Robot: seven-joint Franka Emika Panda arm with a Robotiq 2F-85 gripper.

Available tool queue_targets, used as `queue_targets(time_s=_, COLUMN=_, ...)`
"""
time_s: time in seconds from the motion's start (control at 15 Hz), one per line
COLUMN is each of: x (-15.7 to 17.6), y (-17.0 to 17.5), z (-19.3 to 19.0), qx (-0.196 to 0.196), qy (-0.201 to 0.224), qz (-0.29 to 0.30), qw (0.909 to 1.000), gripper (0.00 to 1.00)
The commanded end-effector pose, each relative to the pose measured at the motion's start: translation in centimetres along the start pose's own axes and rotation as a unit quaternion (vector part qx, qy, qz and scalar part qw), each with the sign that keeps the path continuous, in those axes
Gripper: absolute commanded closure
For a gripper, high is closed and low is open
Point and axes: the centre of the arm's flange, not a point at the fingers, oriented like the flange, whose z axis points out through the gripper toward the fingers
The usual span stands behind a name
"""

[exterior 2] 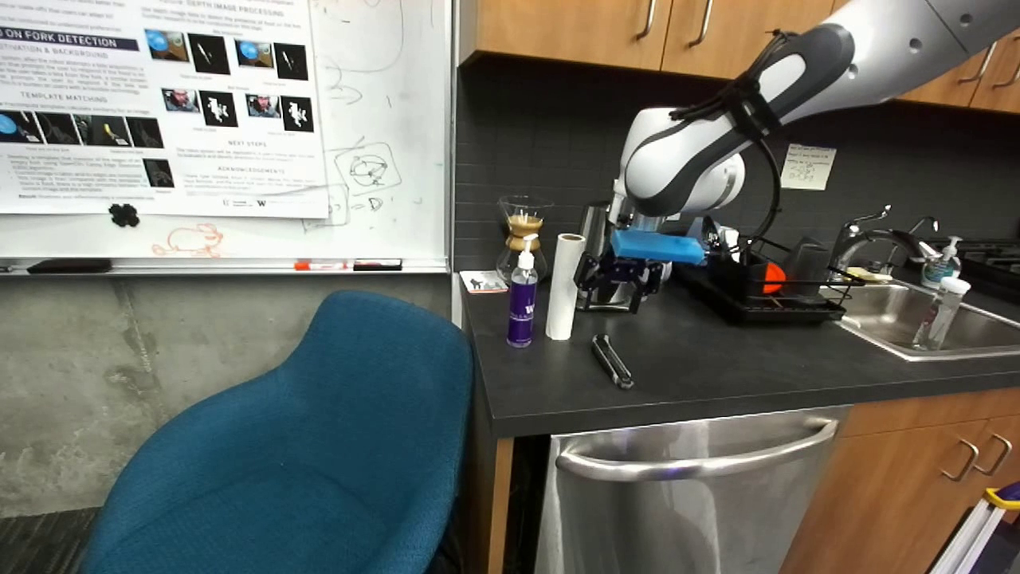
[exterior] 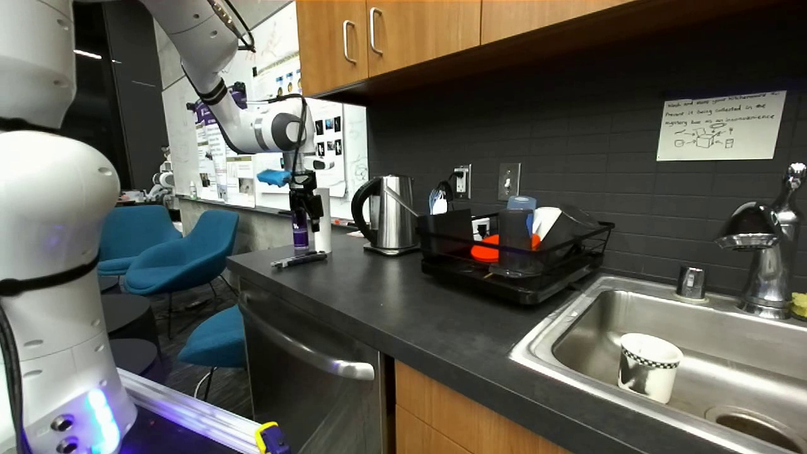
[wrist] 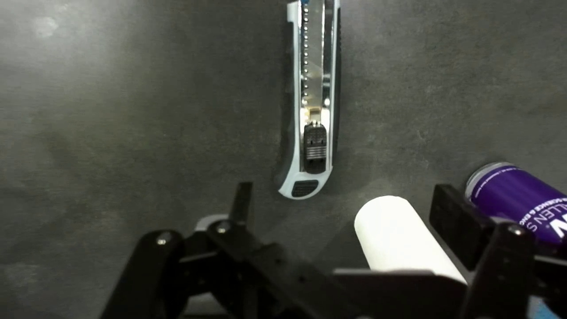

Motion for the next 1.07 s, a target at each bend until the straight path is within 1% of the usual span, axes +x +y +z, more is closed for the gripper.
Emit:
queue_targets(time_s=0.0, x=0.9, y=-1.1, z=1.0, qx=-0.005, qy=0.013, qz=0.044, qw=0.9989, gripper=0.00)
queue_targets(time_s=0.33, x=1.9, y=-0.5, z=2.3, qx=-0.035, qy=0.025, qz=0.080, qw=0.9959, gripper=0.00)
queue_targets(time_s=0.6, x=2.5, y=-0.5, z=3.3, qx=-0.045, qy=0.021, qz=0.097, qw=0.9940, gripper=0.00)
queue_targets(time_s=1.0, x=2.6, y=-0.9, z=4.7, qx=-0.058, qy=0.017, qz=0.106, qw=0.9925, gripper=0.00)
